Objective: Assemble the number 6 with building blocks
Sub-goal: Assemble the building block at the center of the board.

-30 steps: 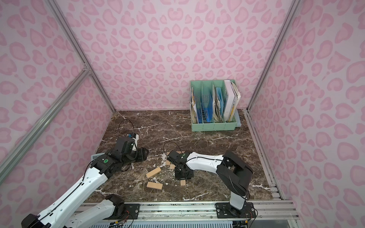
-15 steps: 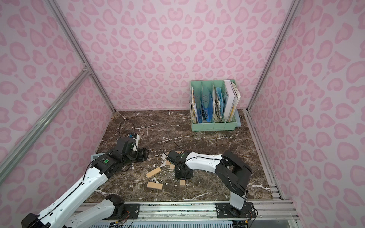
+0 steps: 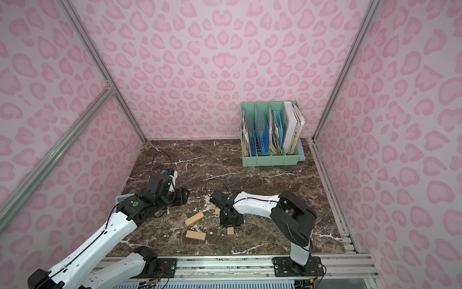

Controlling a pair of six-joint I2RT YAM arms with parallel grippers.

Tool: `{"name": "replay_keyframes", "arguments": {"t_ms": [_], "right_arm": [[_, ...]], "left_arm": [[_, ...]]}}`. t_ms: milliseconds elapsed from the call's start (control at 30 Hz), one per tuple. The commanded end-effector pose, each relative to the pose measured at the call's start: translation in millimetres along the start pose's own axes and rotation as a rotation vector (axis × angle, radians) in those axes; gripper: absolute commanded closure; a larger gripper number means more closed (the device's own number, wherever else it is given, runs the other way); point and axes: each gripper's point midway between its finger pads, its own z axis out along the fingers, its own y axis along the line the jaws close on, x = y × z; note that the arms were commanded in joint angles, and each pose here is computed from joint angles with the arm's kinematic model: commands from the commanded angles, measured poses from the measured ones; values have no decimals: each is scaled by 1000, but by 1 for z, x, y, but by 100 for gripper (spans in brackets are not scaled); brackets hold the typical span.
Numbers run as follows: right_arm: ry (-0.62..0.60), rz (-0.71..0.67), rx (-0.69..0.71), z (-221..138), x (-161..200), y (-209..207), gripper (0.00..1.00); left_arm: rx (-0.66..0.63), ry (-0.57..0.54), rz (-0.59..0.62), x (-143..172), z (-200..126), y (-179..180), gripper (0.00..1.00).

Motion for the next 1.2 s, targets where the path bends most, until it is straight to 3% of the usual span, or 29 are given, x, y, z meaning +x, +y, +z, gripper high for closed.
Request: {"name": "replay_keyframes", "arguments": {"t_ms": [0,833,900,1033,1167], "right_arm": [[-3,-5,16,0,-1,-3,85],[0,-10,25,0,-6,-7,86],[6,-14,26,1,-4,-7,80],[12,-19,26,2,-3,-8,41],[-4,-21,23,-4,-4,-6,30]], "left_arm": [[2,-7,9,-2,1,-1,43],[3,-1,11,-2,6,-3,43],[3,0,11,-2,6,-3,43],[0,1,12,-1,7,-3,42],[2,4,14,-1,7,-3,43]]}}
